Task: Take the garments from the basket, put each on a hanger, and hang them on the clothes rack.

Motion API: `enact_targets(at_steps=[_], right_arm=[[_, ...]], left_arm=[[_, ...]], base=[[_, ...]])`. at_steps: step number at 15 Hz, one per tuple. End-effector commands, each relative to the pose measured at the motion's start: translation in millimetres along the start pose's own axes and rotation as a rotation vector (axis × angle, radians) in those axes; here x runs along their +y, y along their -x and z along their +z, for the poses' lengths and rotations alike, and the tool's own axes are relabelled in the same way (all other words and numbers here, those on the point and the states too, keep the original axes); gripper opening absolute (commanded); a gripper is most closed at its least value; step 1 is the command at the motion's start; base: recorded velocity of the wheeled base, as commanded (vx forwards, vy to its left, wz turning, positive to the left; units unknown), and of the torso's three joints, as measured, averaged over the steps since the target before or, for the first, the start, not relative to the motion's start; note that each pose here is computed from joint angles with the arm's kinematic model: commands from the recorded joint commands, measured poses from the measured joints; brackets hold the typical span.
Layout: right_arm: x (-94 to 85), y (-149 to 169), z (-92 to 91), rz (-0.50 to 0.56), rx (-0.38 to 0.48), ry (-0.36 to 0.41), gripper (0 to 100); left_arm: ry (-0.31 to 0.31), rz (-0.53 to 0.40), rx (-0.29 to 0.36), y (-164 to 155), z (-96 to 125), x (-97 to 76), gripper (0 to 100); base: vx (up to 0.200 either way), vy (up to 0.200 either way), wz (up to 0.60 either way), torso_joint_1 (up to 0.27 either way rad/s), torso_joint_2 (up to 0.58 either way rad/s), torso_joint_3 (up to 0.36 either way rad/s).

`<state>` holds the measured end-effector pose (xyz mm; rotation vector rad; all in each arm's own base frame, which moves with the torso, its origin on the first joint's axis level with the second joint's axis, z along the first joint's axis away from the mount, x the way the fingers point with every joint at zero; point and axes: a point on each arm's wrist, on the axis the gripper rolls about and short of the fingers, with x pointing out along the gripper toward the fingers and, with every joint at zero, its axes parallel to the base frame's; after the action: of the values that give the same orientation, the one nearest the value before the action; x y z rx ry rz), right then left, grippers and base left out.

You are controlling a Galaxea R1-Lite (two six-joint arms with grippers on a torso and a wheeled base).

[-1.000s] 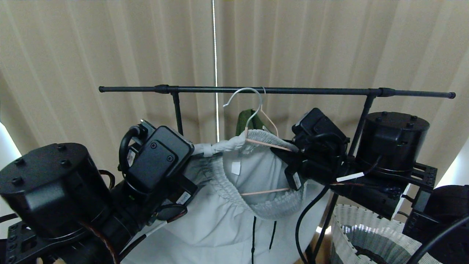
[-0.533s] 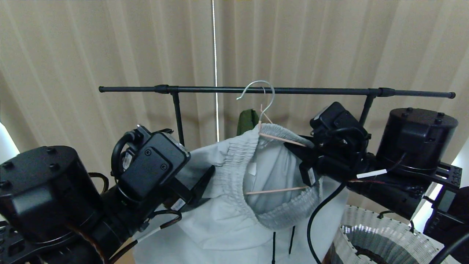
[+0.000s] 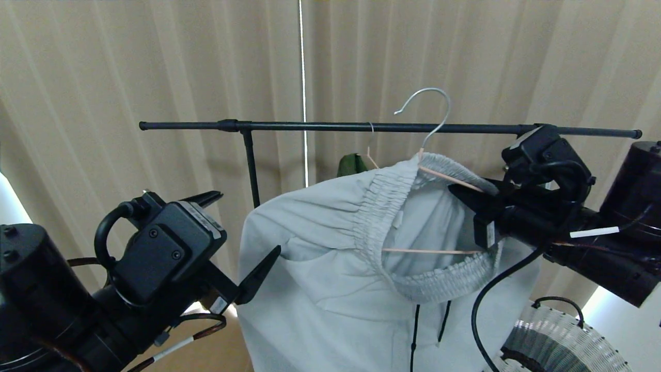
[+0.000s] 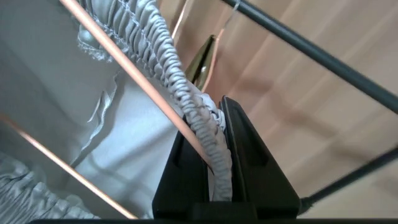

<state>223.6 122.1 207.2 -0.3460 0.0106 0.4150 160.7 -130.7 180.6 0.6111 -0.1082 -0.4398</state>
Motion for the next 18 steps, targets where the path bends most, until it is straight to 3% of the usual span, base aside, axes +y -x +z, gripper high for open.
enact_targets(at_steps=[1,5,8,9,14,18], right_arm=[[-6.4,14.9,7.6,-0.021,-0.039,-0.004,0],[-8.8,23.5,12.8,-0.023,-0.074,-0.012,0],[-8.5,26.1,15.6,-0.020,-0.086,-0.013,0],[-9.0,26.8,16.8,-0.021,-0.092,-0.013,0],[-10.1,29.6,19.0,-0.027,-0.096,-0.013,0],[-11.2,29.9,18.5,-0.034,-0.094,-0.013,0]], left_arm=[[0.019,0.004,0.033,3.6,-9.0,0.4,100],[0.048,-0.032,0.130,13.2,-33.8,-8.8,100],[0.096,-0.029,0.148,14.2,-37.9,-9.2,100],[0.112,-0.029,0.154,12.8,-38.7,-9.8,0],[0.097,-0.033,0.228,4.7,-52.2,-13.0,0],[0.120,0.093,0.319,9.6,-77.4,7.7,0]], base=[[0.000,0.000,0.00,0.000,0.00,0.000],[0.000,0.000,0.00,0.000,0.00,0.000],[0.000,0.000,0.00,0.000,0.00,0.000],[0.000,0.000,0.00,0.000,0.00,0.000],[0.000,0.000,0.00,0.000,0.00,0.000],[0.000,0.000,0.00,0.000,0.00,0.000]])
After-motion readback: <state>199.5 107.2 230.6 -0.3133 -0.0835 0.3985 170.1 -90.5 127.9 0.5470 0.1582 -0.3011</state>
